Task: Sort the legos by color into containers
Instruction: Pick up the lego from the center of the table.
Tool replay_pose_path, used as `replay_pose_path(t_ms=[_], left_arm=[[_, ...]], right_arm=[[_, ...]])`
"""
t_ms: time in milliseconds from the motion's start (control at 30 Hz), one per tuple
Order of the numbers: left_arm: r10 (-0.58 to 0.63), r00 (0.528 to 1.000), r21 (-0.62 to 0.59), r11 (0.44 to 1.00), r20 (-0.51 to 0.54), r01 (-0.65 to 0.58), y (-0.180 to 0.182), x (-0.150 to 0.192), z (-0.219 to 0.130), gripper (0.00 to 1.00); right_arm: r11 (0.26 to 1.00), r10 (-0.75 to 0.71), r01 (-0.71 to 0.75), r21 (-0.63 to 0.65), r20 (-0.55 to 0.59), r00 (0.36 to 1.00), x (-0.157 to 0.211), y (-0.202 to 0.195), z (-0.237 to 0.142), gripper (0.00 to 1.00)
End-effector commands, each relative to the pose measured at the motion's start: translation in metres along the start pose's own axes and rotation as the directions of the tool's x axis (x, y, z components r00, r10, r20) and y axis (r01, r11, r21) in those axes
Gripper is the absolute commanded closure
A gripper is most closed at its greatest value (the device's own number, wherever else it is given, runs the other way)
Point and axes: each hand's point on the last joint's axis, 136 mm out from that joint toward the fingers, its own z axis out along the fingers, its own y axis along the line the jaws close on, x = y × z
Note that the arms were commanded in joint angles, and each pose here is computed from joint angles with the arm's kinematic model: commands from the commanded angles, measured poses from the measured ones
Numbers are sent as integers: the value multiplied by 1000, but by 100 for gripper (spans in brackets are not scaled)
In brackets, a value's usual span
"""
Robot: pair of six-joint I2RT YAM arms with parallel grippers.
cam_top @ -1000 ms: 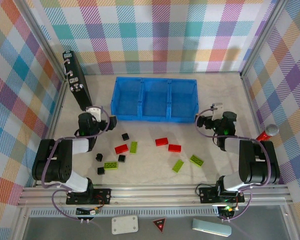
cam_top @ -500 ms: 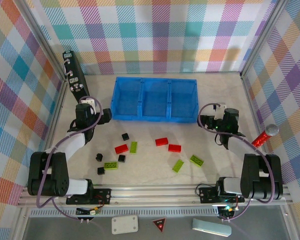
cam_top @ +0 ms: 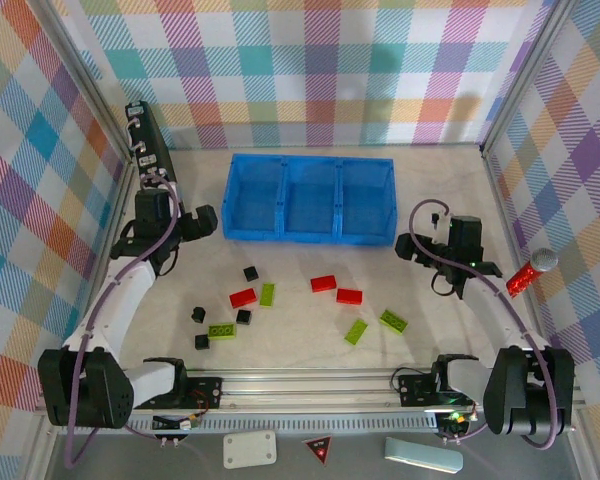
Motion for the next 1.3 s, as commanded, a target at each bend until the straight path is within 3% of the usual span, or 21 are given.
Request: replay_pose_path(t_ms=[0,133,233,500,1267], left_arm=[[15,993,15,1000,-120,-13,-7,16,-22,0],[90,990,1,996,-110,-90,-5,10,-28,0],[144,986,-22,989,-83,-147,1,8,-27,0],[162,983,5,987,-92,-162,0,21,-14,0],[165,981,-32,985,-99,-168,5,20,-10,0]], right_arm=[[987,159,-161,-4,-121,980,20,10,-8,20],[973,228,-227,33,-227,947,38,18,-7,25],[980,199,-185,73,-283,938,52,27,-6,26],[983,136,-70,167,-424,895,87,52,-8,28],[930,32,168,328,-527,849,135,105,14,14]])
